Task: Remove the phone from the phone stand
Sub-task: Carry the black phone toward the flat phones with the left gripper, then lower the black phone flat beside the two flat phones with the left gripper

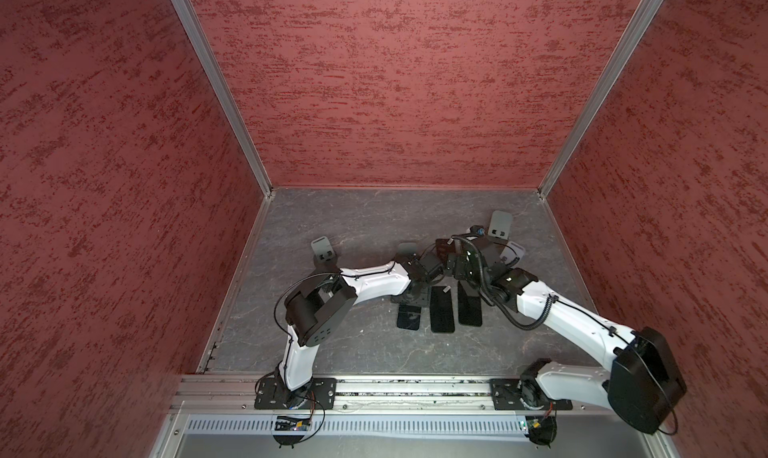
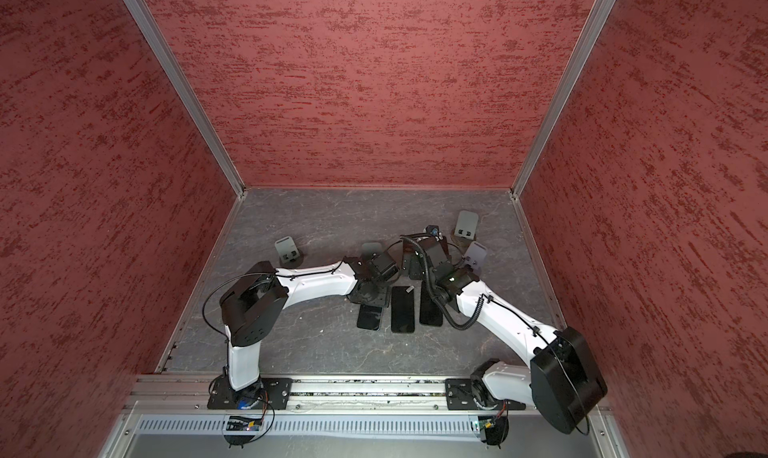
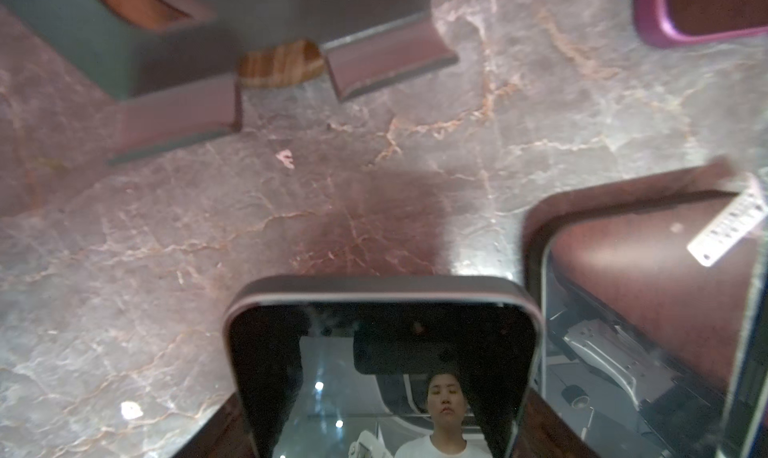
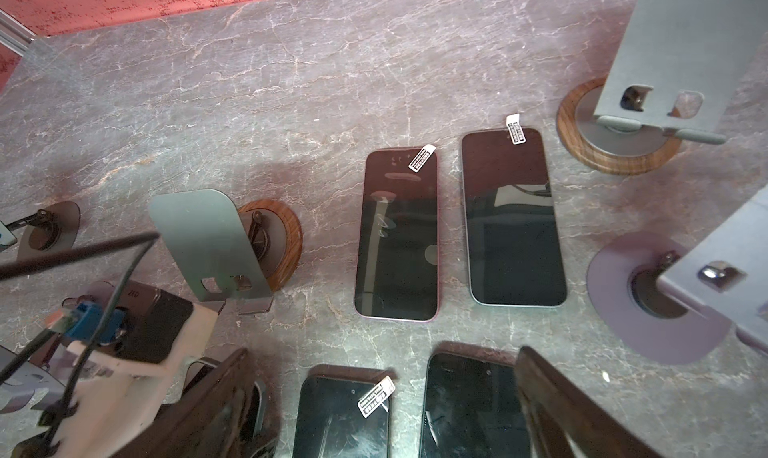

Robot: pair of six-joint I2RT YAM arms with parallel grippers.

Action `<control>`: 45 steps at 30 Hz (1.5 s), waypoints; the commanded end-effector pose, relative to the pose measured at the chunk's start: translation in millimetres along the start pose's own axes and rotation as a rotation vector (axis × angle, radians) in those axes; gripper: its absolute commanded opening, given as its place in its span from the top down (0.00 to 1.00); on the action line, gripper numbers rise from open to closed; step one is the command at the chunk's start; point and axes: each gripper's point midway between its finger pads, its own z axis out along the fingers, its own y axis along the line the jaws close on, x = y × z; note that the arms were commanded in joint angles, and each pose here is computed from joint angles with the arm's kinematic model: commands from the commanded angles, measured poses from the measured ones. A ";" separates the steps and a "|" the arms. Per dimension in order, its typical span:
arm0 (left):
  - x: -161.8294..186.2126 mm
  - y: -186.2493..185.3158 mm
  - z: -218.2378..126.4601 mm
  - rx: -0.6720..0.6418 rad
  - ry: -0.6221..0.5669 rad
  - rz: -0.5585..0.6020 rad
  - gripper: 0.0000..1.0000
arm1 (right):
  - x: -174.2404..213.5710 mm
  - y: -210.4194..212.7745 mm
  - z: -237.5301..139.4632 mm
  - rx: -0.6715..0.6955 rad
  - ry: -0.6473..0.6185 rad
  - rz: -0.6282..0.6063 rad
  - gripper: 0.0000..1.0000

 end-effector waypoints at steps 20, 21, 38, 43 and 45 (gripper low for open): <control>5.2 20.5 23.6 -0.110 0.053 -0.034 0.33 | 2.9 -1.8 6.0 -0.022 0.002 0.023 0.01; 5.9 21.3 24.9 -0.116 0.057 -0.036 0.33 | 3.4 -2.2 6.2 -0.021 0.003 0.022 0.01; 5.0 28.8 24.7 -0.167 0.053 -0.052 0.26 | 4.2 -4.3 6.6 -0.031 -0.003 0.026 0.01; 4.0 29.4 23.7 -0.172 0.050 -0.052 0.24 | 2.7 -5.1 6.2 -0.031 -0.007 0.030 0.01; 3.0 29.3 22.7 -0.174 0.048 -0.053 0.23 | 2.2 -4.6 5.9 -0.034 -0.008 0.030 0.01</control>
